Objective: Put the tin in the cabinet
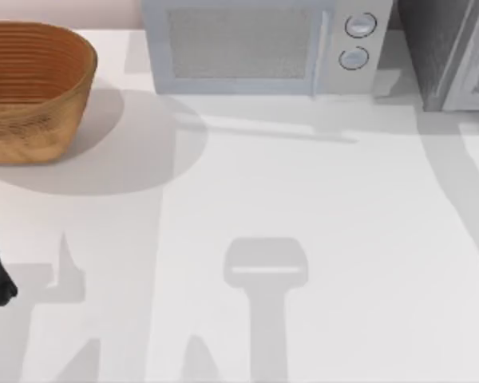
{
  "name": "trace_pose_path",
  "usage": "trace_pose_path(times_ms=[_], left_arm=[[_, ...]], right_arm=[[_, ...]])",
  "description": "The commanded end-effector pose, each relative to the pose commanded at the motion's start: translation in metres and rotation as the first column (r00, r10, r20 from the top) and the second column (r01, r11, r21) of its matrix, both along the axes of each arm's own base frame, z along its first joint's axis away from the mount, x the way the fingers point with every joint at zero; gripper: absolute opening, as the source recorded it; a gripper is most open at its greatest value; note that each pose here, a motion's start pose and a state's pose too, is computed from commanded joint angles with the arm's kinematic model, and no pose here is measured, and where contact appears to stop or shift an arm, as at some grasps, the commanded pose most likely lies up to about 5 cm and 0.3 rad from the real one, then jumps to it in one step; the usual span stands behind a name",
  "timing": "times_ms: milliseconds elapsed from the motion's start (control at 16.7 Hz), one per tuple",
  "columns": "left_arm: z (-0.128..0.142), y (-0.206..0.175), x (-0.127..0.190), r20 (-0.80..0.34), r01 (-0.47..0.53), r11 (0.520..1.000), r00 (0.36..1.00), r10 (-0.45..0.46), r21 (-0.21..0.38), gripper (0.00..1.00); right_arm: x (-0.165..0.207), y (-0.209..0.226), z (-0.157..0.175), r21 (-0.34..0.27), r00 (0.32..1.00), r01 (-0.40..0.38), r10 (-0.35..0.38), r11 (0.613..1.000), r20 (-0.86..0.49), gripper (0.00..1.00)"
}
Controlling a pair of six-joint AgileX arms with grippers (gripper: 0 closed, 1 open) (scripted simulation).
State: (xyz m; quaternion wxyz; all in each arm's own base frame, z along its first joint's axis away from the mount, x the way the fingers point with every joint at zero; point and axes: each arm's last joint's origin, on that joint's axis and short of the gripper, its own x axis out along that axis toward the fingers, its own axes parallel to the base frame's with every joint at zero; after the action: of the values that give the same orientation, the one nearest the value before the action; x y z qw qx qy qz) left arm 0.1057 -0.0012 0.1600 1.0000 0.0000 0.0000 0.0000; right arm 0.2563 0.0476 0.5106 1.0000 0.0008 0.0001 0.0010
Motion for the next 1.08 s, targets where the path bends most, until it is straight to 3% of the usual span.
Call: trace_pose_path(times_ms=[360,1080], left_arm=[[0.000,0.000,0.000,0.000,0.000,1.000,1.000,0.000,0.000,1.00],[0.000,0.000,0.000,0.000,0.000,1.000,1.000,0.000,0.000,1.00]], right_arm=[[0.004,-0.001,0.002,0.001,1.000,0.004,-0.004,1.000,-0.001,0.00],[0.063,0.005,0.024,0.003,1.000,-0.006,0.006,1.000,-0.013,0.00]])
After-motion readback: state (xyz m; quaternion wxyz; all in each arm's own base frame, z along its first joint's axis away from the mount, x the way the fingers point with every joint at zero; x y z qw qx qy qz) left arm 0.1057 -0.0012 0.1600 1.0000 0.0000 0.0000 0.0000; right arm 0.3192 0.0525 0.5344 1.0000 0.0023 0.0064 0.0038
